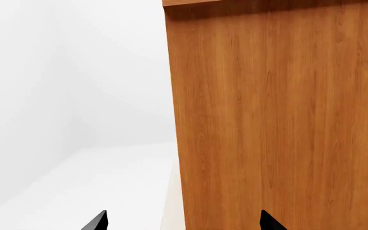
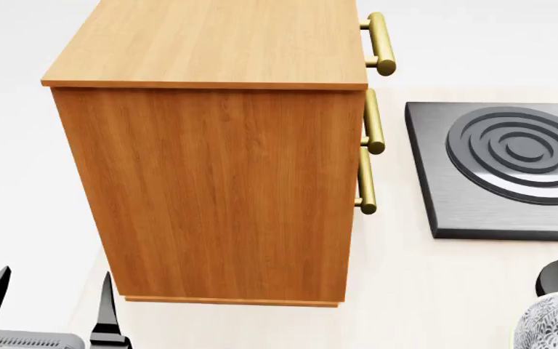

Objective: Put the bowl on the top of the cabinet.

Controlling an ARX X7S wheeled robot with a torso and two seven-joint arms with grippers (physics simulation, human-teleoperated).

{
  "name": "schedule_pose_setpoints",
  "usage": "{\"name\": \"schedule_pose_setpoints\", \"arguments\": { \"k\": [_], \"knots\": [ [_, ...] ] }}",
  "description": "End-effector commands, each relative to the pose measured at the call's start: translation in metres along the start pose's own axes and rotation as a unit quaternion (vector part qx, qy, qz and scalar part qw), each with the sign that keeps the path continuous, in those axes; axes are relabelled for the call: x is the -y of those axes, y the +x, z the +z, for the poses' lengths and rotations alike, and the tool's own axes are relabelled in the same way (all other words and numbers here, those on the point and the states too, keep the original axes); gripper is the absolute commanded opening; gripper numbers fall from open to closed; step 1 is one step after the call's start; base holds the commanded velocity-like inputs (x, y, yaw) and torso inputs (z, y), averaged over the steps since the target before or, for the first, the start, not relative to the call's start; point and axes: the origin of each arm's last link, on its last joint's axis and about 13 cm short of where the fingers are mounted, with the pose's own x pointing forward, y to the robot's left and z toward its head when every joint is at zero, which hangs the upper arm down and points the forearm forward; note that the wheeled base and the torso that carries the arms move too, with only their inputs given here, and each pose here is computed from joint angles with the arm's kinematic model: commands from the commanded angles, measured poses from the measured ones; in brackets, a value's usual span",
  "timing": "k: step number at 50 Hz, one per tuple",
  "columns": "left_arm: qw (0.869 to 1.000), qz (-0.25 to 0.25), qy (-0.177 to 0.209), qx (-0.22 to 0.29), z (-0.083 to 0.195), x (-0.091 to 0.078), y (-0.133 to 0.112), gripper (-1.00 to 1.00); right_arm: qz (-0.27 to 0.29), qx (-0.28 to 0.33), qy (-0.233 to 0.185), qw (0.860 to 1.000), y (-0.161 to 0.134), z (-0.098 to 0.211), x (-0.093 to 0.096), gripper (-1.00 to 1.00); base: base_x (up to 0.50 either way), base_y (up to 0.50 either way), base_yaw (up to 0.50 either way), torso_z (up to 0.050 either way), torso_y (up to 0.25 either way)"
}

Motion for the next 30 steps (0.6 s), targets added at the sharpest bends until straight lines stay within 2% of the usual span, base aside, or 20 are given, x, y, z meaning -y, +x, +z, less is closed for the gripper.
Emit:
{"name": "schedule_pose_setpoints", "arguments": {
  "k": [1, 30],
  "knots": [
    [1.0, 0.0, 0.001, 0.0, -0.0005, -0.0001, 0.0003, 1.0, -0.001, -0.002, -0.002, 1.0, 0.0015, -0.0011, -0.0005, 1.0, 0.0, 0.0, 0.0, 0.0, 0.0],
    [1.0, 0.001, 0.0, 0.0, 0.0002, 0.0, -0.0001, 1.0, -0.002, -0.003, -0.001, 1.0, 0.0032, -0.002, -0.0007, 1.0, 0.0, 0.0, 0.0, 0.0, 0.0]
  ]
}}
